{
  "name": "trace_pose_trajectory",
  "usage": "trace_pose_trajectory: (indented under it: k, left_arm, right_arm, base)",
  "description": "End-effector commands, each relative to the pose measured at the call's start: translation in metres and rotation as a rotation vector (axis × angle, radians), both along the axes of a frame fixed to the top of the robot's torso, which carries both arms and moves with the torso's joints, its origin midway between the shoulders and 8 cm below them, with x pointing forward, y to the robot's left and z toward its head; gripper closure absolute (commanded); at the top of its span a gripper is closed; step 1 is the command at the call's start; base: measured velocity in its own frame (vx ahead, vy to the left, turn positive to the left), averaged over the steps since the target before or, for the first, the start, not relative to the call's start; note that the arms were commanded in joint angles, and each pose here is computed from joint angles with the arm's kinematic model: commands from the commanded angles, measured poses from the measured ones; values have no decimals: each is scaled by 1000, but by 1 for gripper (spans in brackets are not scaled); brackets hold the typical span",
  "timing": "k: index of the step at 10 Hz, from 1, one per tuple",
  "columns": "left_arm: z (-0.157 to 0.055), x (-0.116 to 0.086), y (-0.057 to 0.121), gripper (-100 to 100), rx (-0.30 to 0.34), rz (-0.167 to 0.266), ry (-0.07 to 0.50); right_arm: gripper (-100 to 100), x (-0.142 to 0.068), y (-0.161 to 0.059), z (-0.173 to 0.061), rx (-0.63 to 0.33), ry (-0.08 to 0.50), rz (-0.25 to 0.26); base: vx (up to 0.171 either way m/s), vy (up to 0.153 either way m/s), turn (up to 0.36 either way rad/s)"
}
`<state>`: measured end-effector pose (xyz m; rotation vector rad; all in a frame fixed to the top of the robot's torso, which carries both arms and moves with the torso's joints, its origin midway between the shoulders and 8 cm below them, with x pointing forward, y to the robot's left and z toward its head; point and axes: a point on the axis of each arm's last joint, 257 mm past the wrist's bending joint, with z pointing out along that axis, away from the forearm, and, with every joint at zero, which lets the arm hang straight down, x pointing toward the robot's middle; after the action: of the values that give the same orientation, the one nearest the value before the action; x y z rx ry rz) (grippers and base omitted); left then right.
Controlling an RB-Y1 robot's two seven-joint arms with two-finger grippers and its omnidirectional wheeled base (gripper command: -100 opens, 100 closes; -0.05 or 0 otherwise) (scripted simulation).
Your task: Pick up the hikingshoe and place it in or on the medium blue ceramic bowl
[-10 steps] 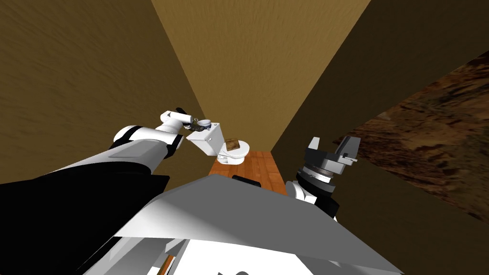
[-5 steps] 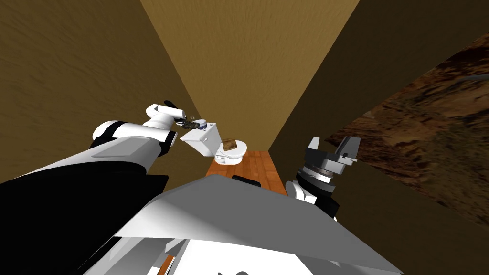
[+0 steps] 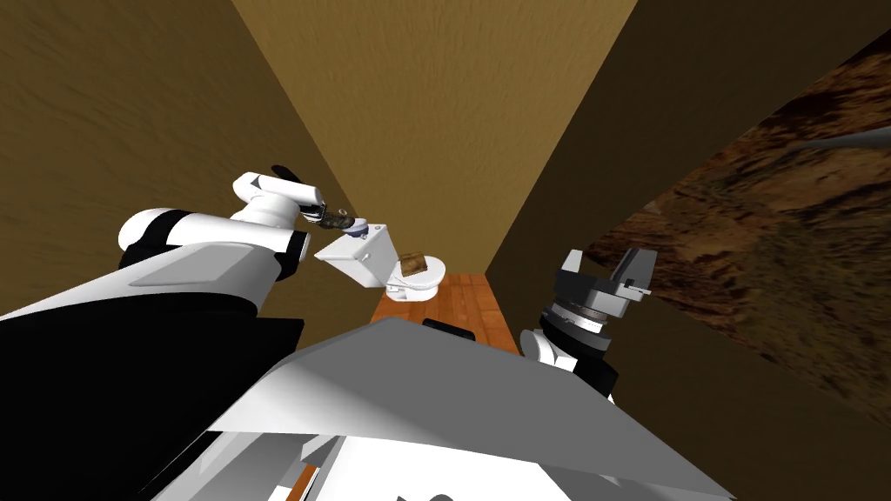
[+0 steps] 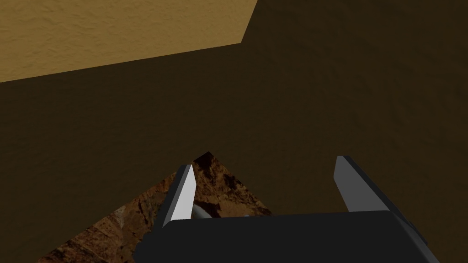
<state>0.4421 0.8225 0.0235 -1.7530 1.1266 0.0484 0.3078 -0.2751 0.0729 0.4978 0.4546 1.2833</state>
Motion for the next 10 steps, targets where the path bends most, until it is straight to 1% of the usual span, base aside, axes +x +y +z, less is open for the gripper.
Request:
trace_pose_trajectory:
  k: [1,3,4,6,8,10]
  left_arm:
    - [20,-12,6,100,-1,16,-12]
    - [20,-12,6,100,-1,16,-12]
    - [33,-18,7,100,-5,24,-19]
    - [43,-22,5,100,-18,28,-18]
    - [47,-22,-2,100,-34,24,-8]
    - [47,-18,-12,100,-55,13,13]
  right_arm:
    - [0,0,0,0,0,0,0]
    - [0,0,0,0,0,0,0]
    - [0,0,0,0,0,0,0]
    - [0,0,0,0,0,0,0]
    - [0,0,0,0,0,0,0]
    - [0,0,0,0,0,0,0]
  base:
    - [76,-53,-86]
    - [46,-21,-5]
    - [40,-3,-53]
    - [90,36,-48]
    - [118,129,-12]
    - [110,132,26]
